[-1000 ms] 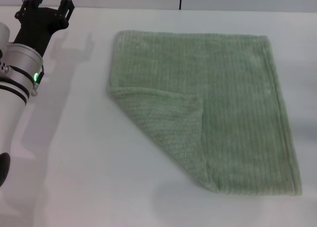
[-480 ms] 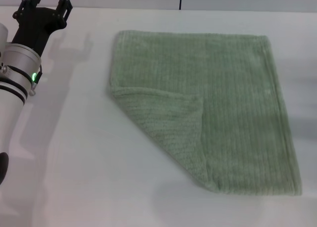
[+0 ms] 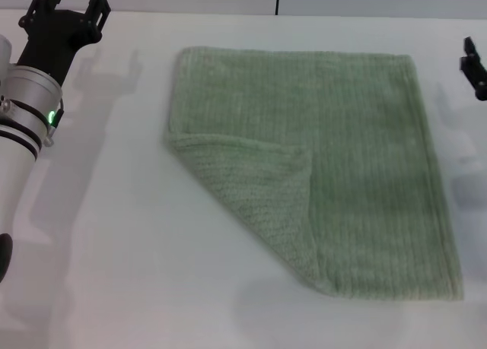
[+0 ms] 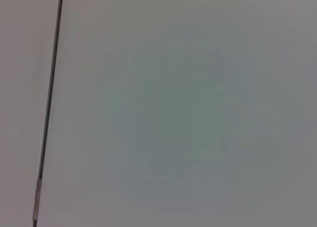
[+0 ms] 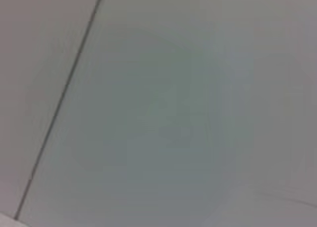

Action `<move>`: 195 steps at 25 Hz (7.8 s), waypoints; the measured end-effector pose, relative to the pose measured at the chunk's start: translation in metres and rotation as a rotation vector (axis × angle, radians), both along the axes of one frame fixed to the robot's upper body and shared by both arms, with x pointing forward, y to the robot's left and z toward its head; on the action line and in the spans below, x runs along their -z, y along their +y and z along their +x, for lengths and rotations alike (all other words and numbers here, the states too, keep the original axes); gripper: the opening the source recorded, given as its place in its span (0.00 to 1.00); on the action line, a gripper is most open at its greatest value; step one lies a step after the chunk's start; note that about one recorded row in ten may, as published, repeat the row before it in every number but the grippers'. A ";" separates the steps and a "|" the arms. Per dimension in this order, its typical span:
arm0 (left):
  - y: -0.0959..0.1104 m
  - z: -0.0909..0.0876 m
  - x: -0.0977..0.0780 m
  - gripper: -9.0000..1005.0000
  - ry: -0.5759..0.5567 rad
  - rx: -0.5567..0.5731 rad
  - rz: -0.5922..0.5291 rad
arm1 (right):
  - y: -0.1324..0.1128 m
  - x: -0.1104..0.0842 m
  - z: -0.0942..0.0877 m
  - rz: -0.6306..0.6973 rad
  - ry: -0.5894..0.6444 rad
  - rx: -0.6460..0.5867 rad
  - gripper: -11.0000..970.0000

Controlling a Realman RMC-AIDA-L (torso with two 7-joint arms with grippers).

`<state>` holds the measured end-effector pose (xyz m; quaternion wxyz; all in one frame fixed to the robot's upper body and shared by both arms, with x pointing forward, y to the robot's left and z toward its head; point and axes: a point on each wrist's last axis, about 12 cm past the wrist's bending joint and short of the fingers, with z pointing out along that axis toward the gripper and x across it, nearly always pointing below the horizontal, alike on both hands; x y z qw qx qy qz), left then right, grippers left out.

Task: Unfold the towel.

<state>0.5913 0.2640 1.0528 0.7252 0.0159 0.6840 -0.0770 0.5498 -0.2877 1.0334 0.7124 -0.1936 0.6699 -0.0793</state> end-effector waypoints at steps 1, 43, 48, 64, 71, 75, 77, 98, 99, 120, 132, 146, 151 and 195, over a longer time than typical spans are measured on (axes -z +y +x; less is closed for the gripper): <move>0.000 0.000 0.000 0.68 0.000 0.000 0.000 | 0.000 0.000 0.000 0.000 0.000 0.000 0.74; 0.004 0.005 -0.002 0.68 0.011 -0.009 0.021 | 0.014 -0.067 0.036 0.104 0.113 0.097 0.74; 0.005 0.006 -0.002 0.68 0.010 -0.009 0.024 | 0.024 -0.083 0.041 0.092 0.217 0.076 0.74; 0.006 0.005 -0.002 0.68 0.008 -0.013 0.026 | 0.041 -0.134 0.029 0.079 0.496 0.026 0.74; 0.008 0.005 -0.003 0.68 0.004 -0.015 0.029 | 0.040 -0.140 0.025 0.072 0.543 0.028 0.70; 0.008 0.005 -0.003 0.68 0.002 -0.015 0.029 | 0.041 -0.141 0.026 0.054 0.606 0.026 0.57; 0.008 0.006 -0.003 0.68 0.000 -0.014 0.029 | 0.043 -0.143 0.026 0.045 0.638 0.019 0.49; 0.005 0.005 -0.005 0.68 -0.018 -0.009 0.019 | 0.054 -0.130 0.052 -0.007 0.958 -0.082 0.01; 0.005 0.005 -0.005 0.68 -0.018 -0.008 0.019 | 0.053 -0.128 0.054 0.001 0.974 -0.103 0.01; 0.001 0.009 -0.009 0.68 -0.030 0.004 0.017 | 0.047 -0.116 0.098 -0.019 1.166 -0.192 0.01; -0.003 0.010 -0.010 0.68 -0.030 0.011 0.010 | 0.042 -0.110 0.113 -0.019 1.218 -0.208 0.01; -0.005 0.010 -0.009 0.68 -0.027 0.015 0.002 | 0.034 -0.098 0.115 -0.038 1.249 -0.182 0.01; -0.006 0.009 -0.009 0.68 -0.025 0.017 0.000 | 0.034 -0.094 0.114 -0.046 1.251 -0.185 0.01; -0.005 0.030 -0.044 0.68 0.163 0.572 0.036 | 0.033 -0.081 0.113 -0.070 1.241 -0.181 0.01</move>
